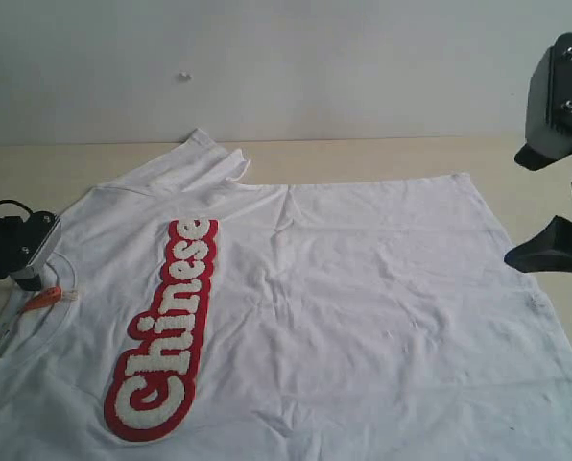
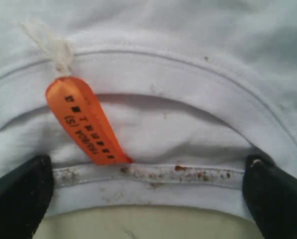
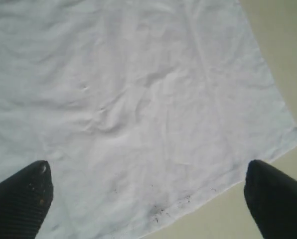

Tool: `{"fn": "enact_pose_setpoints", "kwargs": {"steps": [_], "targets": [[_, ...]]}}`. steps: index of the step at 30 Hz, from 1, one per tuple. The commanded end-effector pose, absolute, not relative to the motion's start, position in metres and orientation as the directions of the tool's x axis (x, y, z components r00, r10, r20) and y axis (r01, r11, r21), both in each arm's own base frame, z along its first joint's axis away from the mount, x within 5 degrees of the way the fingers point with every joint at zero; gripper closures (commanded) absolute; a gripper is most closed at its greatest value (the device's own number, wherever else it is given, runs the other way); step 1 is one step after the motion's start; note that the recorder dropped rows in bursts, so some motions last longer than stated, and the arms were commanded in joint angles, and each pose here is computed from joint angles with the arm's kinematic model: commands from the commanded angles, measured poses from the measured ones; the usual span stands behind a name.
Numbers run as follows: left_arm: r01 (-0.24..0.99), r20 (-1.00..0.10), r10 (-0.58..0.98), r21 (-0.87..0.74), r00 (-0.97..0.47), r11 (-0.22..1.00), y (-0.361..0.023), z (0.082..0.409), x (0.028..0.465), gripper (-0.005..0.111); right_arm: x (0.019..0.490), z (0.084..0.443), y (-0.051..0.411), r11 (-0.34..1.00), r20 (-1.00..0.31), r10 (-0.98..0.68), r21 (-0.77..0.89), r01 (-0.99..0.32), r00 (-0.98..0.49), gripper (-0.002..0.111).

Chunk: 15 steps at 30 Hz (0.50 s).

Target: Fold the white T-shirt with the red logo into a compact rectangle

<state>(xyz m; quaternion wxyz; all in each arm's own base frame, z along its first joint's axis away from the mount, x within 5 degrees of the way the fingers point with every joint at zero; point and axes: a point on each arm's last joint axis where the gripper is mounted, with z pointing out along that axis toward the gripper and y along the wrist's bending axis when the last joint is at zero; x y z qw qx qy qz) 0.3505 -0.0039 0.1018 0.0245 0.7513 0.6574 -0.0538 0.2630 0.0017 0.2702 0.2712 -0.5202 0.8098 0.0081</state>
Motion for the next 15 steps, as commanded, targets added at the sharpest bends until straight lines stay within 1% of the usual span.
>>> {"fn": "enact_pose_setpoints", "kwargs": {"steps": [1, 2, 3, 4, 6, 9, 11, 13, 15], "targets": [[0.98, -0.121, 0.984, -0.13, 0.132, -0.148, -0.007, 0.067, 0.34, 0.001, 0.277, 0.236, -0.018, 0.352, -0.217, -0.929, -0.263, -0.898, -0.3, 0.003], [0.98, -0.121, 0.984, -0.13, 0.132, -0.148, -0.007, 0.067, 0.34, 0.001, 0.281, 0.224, -0.029, 0.388, -0.12, -0.922, -0.253, -0.886, -0.369, 0.003], [0.98, -0.121, 0.984, -0.13, 0.132, -0.148, -0.007, 0.067, 0.34, 0.001, 0.287, 0.212, -0.036, 0.424, -0.064, -0.904, -0.253, -0.87, -0.422, 0.003], [0.98, -0.121, 0.984, -0.13, 0.132, -0.148, -0.007, 0.067, 0.34, 0.001, 0.29, 0.204, -0.038, 0.408, -0.035, -0.91, -0.239, -0.881, -0.412, 0.003], [0.98, -0.121, 0.984, -0.13, 0.132, -0.148, -0.007, 0.067, 0.34, 0.001, 0.293, 0.19, -0.04, 0.304, 0.025, -0.949, -0.199, -0.932, -0.315, 0.003], [0.98, -0.121, 0.984, -0.13, 0.132, -0.148, -0.007, 0.067, 0.34, 0.001, 0.304, 0.182, -0.041, 0.234, 0.044, -0.969, -0.166, -0.958, -0.244, 0.003], [0.98, -0.121, 0.984, -0.13, 0.132, -0.148, -0.007, 0.067, 0.34, 0.001, 0.31, 0.18, -0.041, 0.159, 0.053, -0.985, -0.098, -0.982, -0.165, 0.003], [0.98, -0.121, 0.984, -0.13, 0.132, -0.148, -0.007, 0.067, 0.34, 0.001, 0.324, 0.181, -0.04, 0.167, 0.022, -0.985, -0.053, -0.984, -0.169, 0.003], [0.98, -0.121, 0.984, -0.13, 0.132, -0.148, -0.007, 0.067, 0.34, 0.001, 0.34, 0.18, -0.042, 0.173, 0.021, -0.984, -0.039, -0.984, -0.174, 0.003]]}}
